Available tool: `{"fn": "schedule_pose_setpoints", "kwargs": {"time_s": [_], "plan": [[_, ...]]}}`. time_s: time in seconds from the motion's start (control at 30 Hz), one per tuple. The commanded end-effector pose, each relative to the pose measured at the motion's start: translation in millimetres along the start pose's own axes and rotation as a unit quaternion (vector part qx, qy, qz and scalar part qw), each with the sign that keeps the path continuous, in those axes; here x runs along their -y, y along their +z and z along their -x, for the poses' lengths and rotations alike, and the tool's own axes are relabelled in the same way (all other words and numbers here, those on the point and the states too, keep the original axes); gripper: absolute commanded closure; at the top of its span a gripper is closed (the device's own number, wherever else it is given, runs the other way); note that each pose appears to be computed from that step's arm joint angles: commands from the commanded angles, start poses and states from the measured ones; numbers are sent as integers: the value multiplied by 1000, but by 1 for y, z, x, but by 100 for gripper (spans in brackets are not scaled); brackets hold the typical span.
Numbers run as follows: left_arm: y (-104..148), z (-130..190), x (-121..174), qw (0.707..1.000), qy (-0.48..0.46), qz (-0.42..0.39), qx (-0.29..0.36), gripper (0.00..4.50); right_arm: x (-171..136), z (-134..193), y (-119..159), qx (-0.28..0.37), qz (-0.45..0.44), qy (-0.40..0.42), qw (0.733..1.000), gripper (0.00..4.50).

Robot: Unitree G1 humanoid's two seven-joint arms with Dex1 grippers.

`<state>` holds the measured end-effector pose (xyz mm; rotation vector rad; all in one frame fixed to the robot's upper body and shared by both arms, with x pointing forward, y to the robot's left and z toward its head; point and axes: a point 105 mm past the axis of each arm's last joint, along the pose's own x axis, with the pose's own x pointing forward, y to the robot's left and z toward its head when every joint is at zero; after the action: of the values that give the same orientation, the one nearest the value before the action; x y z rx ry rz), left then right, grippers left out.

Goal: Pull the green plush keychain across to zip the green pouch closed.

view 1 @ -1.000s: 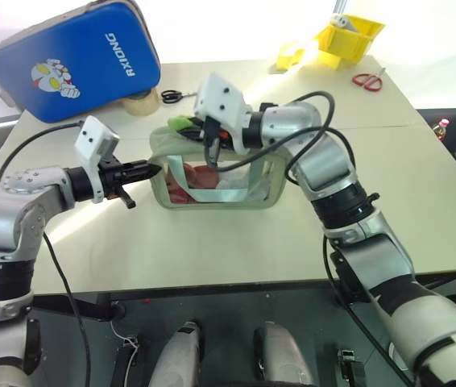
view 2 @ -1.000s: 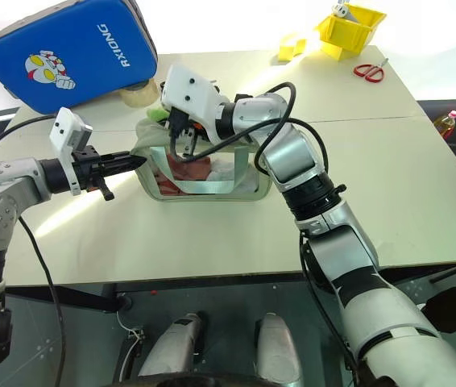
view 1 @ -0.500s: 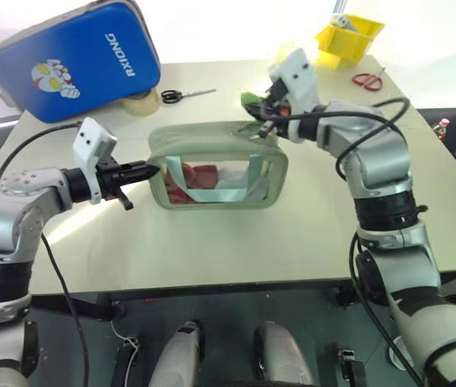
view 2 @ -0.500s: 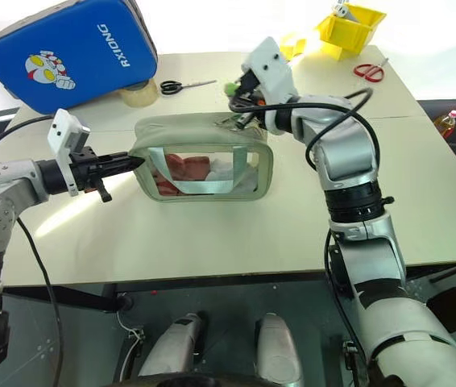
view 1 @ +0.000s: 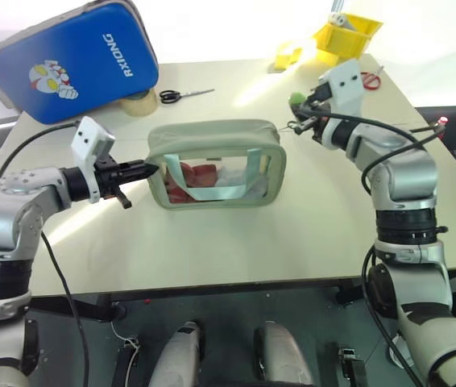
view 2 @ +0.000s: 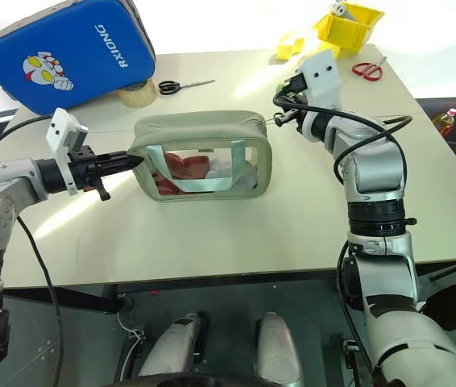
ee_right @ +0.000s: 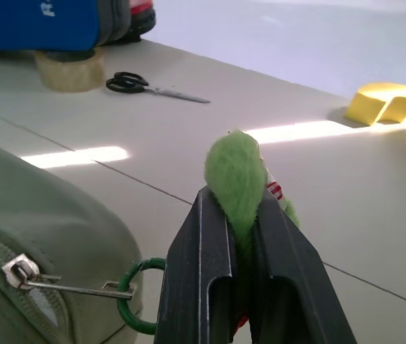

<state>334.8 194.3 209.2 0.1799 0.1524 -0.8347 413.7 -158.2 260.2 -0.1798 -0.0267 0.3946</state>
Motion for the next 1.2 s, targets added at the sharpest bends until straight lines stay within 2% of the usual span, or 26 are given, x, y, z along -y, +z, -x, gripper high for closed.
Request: {"fn": "schedule_pose_setpoints", "kwargs": {"time_s": [0.03, 0.2, 0.37, 0.6, 0.7, 0.73, 0.8, 1.0, 1.03, 1.1, 1.2], "plan": [[13, 7, -7, 999, 16, -27, 10, 450, 19, 8, -5, 6, -48, -48, 998, 448], [13, 7, -7, 999, 15, -29, 10, 450, 5, 11, -52, -43, -123, -50, 990, 448], [14, 8, -8, 999, 17, -32, 9, 450, -21, 13, -92, -85, -200, -47, 975, 448], [13, 8, -7, 999, 18, -33, 8, 450, -34, 8, -111, -98, -225, -62, 967, 448], [14, 8, -7, 999, 18, -34, 8, 450, -31, 7, -107, -88, -226, -65, 968, 448], [14, 8, -7, 999, 19, -34, 9, 450, -28, 7, -103, -81, -224, -66, 969, 393], [15, 8, -8, 999, 20, -35, 9, 450, -24, 7, -95, -68, -225, -60, 970, 342], [16, 5, -7, 999, 21, -37, 14, 450, -13, 11, -72, -46, -187, -23, 981, 33], [16, 5, -7, 999, 20, -37, 15, 450, -10, 12, -65, -39, -178, -12, 983, 3], [17, 5, -7, 999, 20, -38, 15, 450, -5, 17, -50, -26, -165, 18, 986, 3], [18, 6, -8, 999, 20, -41, 14, 450, 1, 32, -15, 4, -134, 110, 985, 3]]}}
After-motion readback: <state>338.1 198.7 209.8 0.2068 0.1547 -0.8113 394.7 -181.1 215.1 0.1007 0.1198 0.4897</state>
